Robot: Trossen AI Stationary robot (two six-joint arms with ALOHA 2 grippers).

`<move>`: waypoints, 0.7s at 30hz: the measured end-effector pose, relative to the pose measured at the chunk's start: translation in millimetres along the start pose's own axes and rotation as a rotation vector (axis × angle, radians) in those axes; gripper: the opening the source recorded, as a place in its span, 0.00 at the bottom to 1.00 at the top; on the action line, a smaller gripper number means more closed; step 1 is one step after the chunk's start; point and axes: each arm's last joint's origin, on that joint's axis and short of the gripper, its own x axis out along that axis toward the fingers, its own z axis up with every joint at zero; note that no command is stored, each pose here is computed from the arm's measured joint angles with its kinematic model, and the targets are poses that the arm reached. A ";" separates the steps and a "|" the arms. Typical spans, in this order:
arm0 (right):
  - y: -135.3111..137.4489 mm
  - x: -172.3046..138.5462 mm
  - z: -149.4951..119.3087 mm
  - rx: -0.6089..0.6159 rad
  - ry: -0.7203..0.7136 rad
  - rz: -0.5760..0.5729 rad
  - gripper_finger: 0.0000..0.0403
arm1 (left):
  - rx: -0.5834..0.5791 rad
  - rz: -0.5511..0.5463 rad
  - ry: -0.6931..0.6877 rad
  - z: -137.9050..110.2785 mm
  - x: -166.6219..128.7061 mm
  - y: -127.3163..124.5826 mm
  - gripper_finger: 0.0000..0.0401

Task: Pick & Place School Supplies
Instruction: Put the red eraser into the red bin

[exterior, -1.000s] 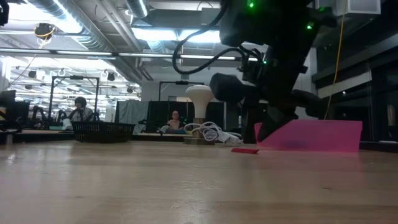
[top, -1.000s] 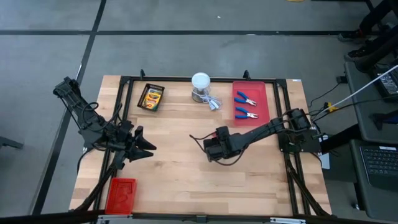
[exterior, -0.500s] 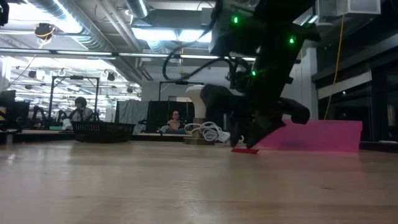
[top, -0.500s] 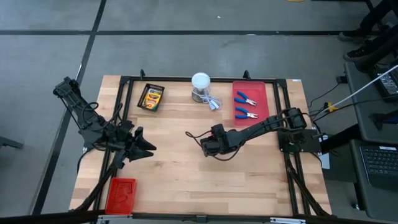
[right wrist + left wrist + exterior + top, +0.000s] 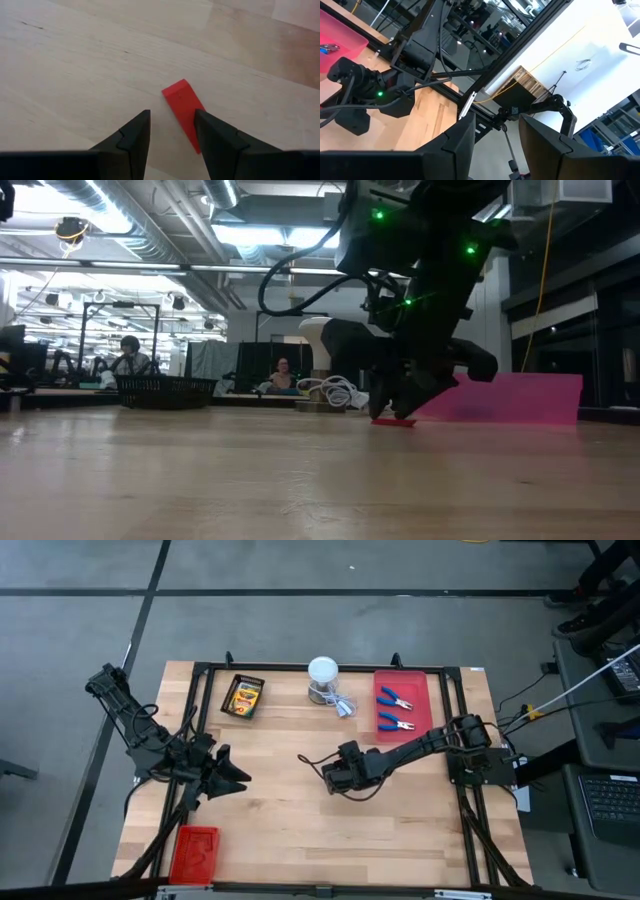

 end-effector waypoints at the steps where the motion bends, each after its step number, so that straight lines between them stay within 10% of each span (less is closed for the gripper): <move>1: -0.2 0.5 0.8 0.001 0.001 -0.002 0.40 | 0.000 0.000 0.000 0.0 0.0 0.0 0.37; 21: 9.7 -9.7 1.8 -0.021 -0.091 0.024 0.40 | 0.008 0.013 0.008 -1.0 -0.1 1.2 0.37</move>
